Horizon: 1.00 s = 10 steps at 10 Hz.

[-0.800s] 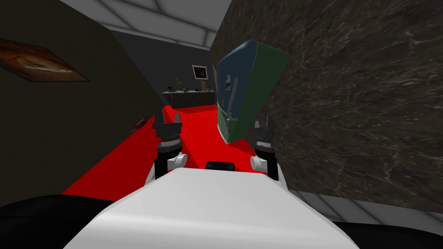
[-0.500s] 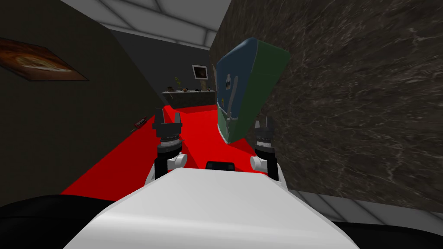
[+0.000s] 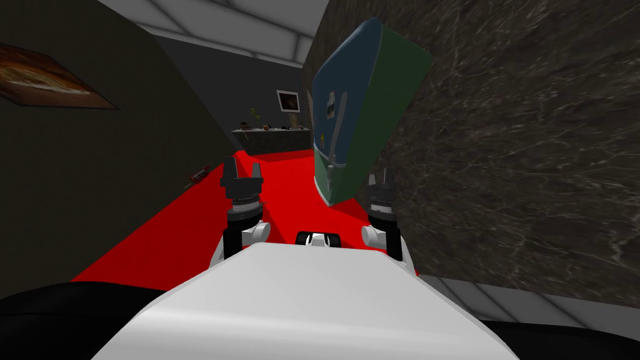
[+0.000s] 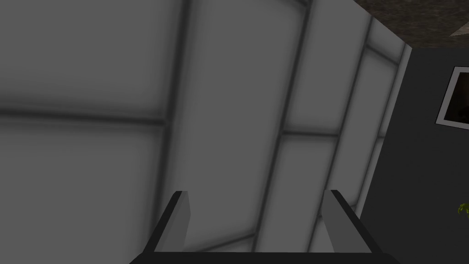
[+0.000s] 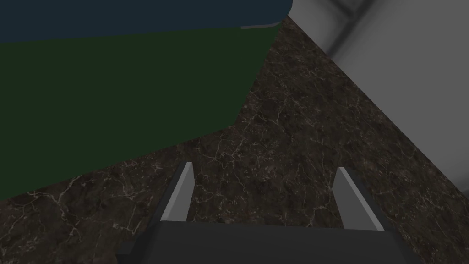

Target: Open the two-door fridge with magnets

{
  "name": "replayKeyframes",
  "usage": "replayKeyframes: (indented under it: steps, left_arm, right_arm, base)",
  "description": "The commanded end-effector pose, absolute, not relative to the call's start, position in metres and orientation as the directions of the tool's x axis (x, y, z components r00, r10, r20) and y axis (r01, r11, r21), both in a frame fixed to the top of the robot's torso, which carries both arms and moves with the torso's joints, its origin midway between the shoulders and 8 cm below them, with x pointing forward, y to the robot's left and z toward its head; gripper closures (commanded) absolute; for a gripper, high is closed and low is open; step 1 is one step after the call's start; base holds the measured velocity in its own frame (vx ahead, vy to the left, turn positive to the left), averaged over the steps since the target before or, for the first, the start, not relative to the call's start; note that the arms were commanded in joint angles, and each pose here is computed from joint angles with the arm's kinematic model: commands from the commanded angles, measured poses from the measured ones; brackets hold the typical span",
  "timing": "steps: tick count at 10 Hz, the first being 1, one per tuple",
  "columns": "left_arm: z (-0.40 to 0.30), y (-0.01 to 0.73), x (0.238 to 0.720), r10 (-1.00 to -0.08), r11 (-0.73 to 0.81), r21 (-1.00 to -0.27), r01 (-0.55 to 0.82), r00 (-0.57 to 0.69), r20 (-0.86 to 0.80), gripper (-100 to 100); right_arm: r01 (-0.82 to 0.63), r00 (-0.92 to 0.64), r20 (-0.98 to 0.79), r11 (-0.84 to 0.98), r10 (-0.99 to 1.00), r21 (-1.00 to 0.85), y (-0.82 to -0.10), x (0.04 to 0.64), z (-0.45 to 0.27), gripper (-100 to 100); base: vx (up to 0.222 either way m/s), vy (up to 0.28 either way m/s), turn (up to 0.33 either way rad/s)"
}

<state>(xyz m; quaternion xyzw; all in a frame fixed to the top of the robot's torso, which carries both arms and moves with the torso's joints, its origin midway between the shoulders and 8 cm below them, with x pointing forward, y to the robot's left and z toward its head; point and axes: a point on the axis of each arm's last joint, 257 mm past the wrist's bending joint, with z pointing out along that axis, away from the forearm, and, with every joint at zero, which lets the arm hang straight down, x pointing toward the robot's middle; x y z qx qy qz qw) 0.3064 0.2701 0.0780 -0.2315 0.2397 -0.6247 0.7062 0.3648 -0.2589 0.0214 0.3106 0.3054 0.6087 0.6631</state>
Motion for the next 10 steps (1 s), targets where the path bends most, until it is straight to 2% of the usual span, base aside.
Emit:
replayKeyframes:
  steps: [1,2,10]
  left_arm:
    - [0.078,0.27,0.306,-0.993,0.112,-0.626,0.771,0.104,-0.049,0]
    - [0.078,0.27,0.306,-0.993,0.112,-0.626,0.771,0.104,-0.049,0]
    - [0.078,0.27,0.306,-0.993,0.112,-0.627,0.771,0.105,-0.049,0]
  right_arm:
    - [-0.618,0.072,-0.027,0.066,0.997,0.784,-0.259,0.365,0.021,0]
    - [-0.607,0.072,-0.097,0.121,0.993,0.785,-0.252,0.369,0.018,-100]
    - [-0.558,0.163,-0.482,0.483,0.861,0.675,-0.215,0.399,0.001,-100]
  base:
    - [0.0,0.0,0.0]
    - [0.024,0.0,0.008]
    - [0.051,-0.004,0.01]
